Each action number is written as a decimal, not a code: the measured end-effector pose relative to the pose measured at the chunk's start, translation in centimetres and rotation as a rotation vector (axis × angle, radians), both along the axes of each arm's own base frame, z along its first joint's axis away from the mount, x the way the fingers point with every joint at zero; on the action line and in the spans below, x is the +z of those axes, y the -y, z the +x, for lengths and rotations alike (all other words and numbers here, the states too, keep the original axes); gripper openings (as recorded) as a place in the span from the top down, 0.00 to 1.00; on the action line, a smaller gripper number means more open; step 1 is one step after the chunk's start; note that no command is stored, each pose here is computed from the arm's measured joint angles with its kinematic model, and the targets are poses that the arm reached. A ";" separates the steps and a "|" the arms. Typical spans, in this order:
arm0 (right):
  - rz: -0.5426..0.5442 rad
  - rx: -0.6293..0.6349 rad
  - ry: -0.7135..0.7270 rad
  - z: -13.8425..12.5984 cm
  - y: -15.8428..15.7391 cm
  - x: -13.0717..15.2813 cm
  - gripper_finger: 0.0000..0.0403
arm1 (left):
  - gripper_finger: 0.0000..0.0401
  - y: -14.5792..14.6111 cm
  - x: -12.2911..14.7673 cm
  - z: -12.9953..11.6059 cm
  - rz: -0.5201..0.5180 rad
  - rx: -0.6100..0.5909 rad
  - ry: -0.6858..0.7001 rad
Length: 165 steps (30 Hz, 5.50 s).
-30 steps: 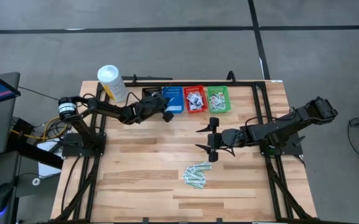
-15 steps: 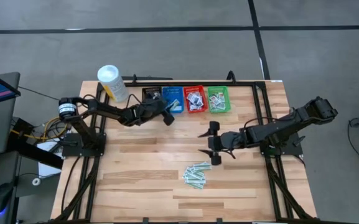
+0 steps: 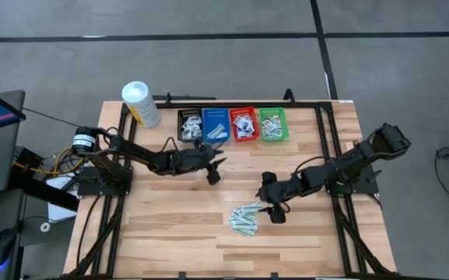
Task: Pick & Place First Aid Supplies
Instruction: Put the green pad into the blue bin
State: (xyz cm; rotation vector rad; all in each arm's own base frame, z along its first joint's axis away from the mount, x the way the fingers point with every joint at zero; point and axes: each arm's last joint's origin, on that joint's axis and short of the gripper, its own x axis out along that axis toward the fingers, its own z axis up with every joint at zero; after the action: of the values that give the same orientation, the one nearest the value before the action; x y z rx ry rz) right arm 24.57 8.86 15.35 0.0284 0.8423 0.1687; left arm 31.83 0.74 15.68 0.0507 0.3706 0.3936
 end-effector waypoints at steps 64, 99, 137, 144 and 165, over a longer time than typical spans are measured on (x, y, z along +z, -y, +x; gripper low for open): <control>-0.156 -0.112 -0.148 -1.5 -3.9 -5.2 0.59 | 0.67 3.2 0.1 0.0 -0.051 -0.080 0.029; -0.138 -0.052 0.014 -1.5 -3.5 -1.4 0.78 | 0.67 3.3 0.1 0.0 -0.106 -0.114 0.039; -0.413 -0.239 0.322 0.9 2.3 3.5 0.78 | 0.67 3.7 1.4 0.5 -0.519 -0.262 0.236; -0.448 -0.221 0.379 1.3 2.5 4.1 0.78 | 0.67 2.8 1.5 0.6 -0.513 -0.233 0.250; -0.399 -0.179 0.377 1.6 2.9 4.1 0.78 | 0.98 2.9 1.5 0.6 -0.338 -0.305 0.218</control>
State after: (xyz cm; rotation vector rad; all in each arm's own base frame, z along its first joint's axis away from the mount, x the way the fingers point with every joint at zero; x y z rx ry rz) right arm 26.13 5.96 19.45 -0.2938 0.4820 -0.1613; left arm 32.46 -2.16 17.21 -0.2612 0.2051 0.0298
